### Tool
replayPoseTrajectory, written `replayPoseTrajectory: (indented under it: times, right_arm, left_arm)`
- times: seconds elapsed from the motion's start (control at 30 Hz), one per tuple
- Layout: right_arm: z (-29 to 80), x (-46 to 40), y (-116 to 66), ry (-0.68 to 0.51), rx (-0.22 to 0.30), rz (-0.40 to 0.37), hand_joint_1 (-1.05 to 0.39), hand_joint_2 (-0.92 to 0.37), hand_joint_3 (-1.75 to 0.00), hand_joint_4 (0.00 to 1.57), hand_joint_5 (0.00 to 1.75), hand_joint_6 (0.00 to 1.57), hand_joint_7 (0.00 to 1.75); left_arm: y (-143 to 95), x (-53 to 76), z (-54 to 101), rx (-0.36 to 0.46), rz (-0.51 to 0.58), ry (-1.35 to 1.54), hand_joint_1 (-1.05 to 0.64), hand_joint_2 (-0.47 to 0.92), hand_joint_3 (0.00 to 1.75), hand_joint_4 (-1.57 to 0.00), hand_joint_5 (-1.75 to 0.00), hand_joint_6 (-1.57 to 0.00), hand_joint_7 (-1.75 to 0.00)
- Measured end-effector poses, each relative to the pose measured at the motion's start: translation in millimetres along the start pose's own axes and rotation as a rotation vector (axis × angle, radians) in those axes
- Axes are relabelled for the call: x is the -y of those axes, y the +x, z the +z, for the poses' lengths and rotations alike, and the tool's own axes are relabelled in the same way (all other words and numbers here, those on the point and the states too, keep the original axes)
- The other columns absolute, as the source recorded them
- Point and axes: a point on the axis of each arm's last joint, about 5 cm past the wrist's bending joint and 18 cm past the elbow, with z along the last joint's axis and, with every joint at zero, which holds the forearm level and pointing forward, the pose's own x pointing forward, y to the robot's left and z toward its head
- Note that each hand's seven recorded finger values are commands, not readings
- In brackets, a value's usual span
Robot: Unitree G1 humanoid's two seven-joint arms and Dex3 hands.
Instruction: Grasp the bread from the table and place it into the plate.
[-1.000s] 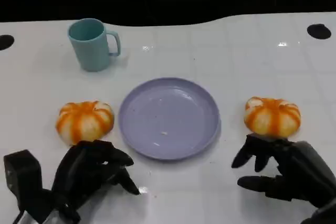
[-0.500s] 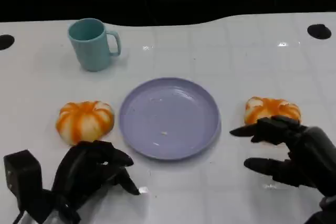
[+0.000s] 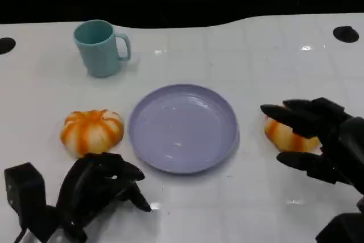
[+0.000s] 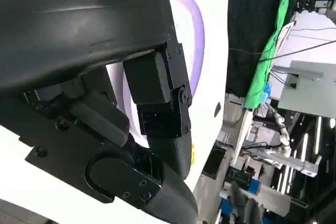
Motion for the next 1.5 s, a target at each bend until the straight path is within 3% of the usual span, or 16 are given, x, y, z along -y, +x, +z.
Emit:
replayPoseTrajectory:
  times: [0.17,0.33,0.67,1.2,1.5]
  right_arm:
    - [1.4,14.4,5.7,-0.13,-0.073,0.11,-0.49,-0.85,0.0,0.03,0.21,0.25,0.0]
    - [3.6,15.0,9.7,-0.197,-0.121,0.173,-0.49,-0.81,0.0,0.01,0.22,0.23,0.01]
    - [3.0,1.8,24.6,-0.325,-0.148,0.27,-0.53,-0.81,-0.01,0.0,0.27,0.25,0.01]
    - [-26.8,-26.8,45.2,-0.415,-0.223,0.382,-0.54,-0.85,-0.01,0.06,0.33,0.28,0.01]
    - [-38.8,-40.8,51.4,-0.427,-0.27,0.417,-0.45,-0.87,-0.01,0.14,0.28,0.34,0.01]
  left_arm:
    - [0,0.2,-0.4,-0.002,0.0,0.001,-1.05,0.74,0.0,-1.57,-0.59,-1.57,-0.18]
    - [0,0.5,-0.2,0.001,-0.002,0.006,-1.05,0.74,0.0,-1.57,-0.58,-1.57,-0.18]
    - [1,0.7,0.0,0.0,-0.006,0.016,-1.05,0.74,0.0,-1.57,-0.58,-1.57,-0.18]
    - [1,0.9,-0.1,0.002,-0.005,0.015,-1.05,0.74,0.0,-1.57,-0.59,-1.57,-0.18]
    - [1,0.9,-0.1,0.0,-0.005,0.014,-1.05,0.74,0.0,-1.57,-0.58,-1.57,-0.19]
